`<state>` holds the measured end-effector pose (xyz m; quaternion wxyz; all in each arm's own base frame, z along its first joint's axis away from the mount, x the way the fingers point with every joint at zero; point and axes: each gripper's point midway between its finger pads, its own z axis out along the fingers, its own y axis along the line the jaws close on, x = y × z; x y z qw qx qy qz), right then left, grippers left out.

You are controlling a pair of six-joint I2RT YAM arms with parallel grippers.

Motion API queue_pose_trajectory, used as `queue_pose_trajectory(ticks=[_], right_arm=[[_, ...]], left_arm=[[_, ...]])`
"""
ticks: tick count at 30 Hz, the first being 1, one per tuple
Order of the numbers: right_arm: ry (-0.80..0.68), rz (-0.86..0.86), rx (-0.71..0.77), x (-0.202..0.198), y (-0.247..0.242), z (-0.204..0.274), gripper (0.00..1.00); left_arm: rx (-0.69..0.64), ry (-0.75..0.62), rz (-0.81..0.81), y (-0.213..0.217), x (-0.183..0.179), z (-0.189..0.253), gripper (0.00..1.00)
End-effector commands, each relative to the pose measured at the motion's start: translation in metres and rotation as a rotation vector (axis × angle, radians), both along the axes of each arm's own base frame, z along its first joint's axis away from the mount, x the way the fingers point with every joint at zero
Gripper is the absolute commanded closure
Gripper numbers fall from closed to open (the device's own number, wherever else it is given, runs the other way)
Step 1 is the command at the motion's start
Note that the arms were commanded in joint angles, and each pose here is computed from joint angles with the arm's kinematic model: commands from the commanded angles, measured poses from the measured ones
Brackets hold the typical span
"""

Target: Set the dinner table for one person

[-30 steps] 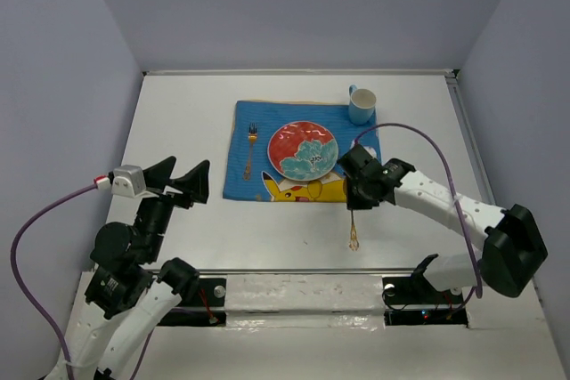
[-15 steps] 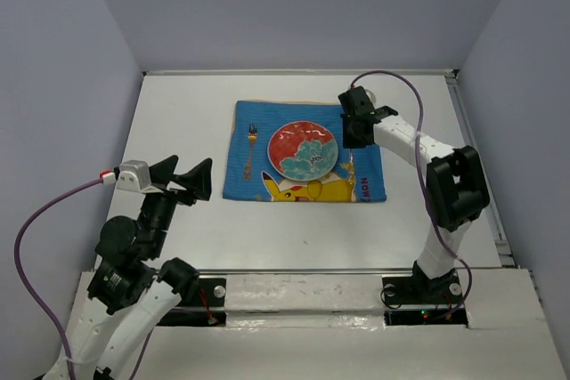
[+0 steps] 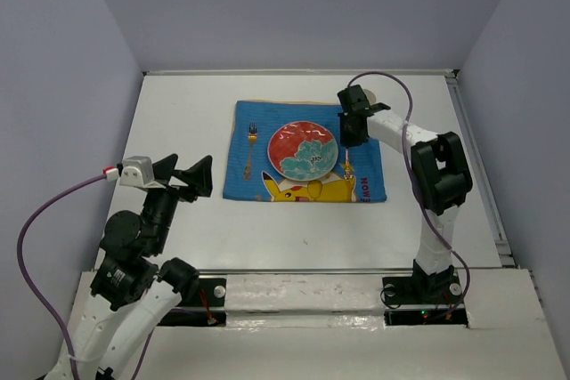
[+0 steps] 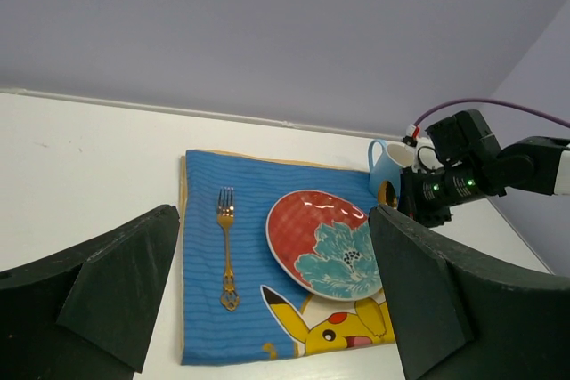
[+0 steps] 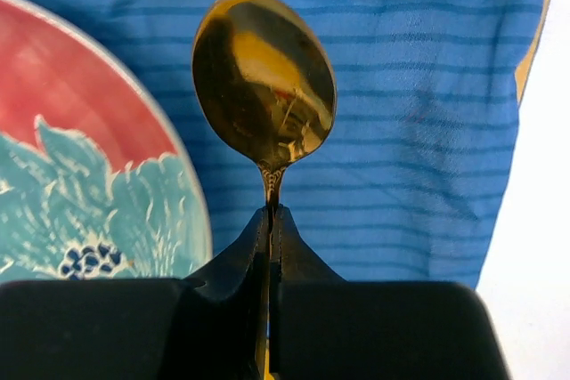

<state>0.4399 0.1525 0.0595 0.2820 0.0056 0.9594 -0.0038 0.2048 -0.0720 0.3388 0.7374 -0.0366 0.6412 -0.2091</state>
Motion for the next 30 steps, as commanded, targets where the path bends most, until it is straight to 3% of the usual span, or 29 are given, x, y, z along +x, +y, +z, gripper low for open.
queue_pose_trajectory(ticks=[1, 6, 14, 19, 25, 29, 30], right_arm=[[-0.073, -0.001, 0.046, 0.026, 0.006, 0.013, 1.00], [-0.068, -0.014, 0.038, 0.029, 0.005, 0.005, 1.00], [-0.072, -0.026, 0.044, 0.032, 0.006, 0.005, 0.66], [-0.081, -0.028, 0.096, 0.026, 0.012, 0.018, 0.64], [-0.199, -0.034, 0.183, 0.003, 0.017, 0.077, 0.64], [-0.359, -0.007, 0.286, -0.027, 0.019, 0.136, 0.64], [-0.455, 0.013, 0.340, -0.041, 0.016, 0.176, 0.64]], left_arm=[[0.011, -0.013, 0.016, 0.000, 0.007, 0.003, 0.01], [0.017, -0.007, 0.021, 0.000, 0.009, 0.001, 0.01], [0.014, -0.006, 0.028, 0.002, 0.009, 0.002, 0.01], [0.018, -0.004, 0.033, 0.003, 0.010, 0.001, 0.01], [0.023, 0.002, 0.037, 0.003, 0.013, 0.000, 0.01], [0.029, 0.010, 0.056, 0.006, 0.016, -0.002, 0.01], [0.030, 0.010, 0.068, 0.008, 0.017, -0.002, 0.01]])
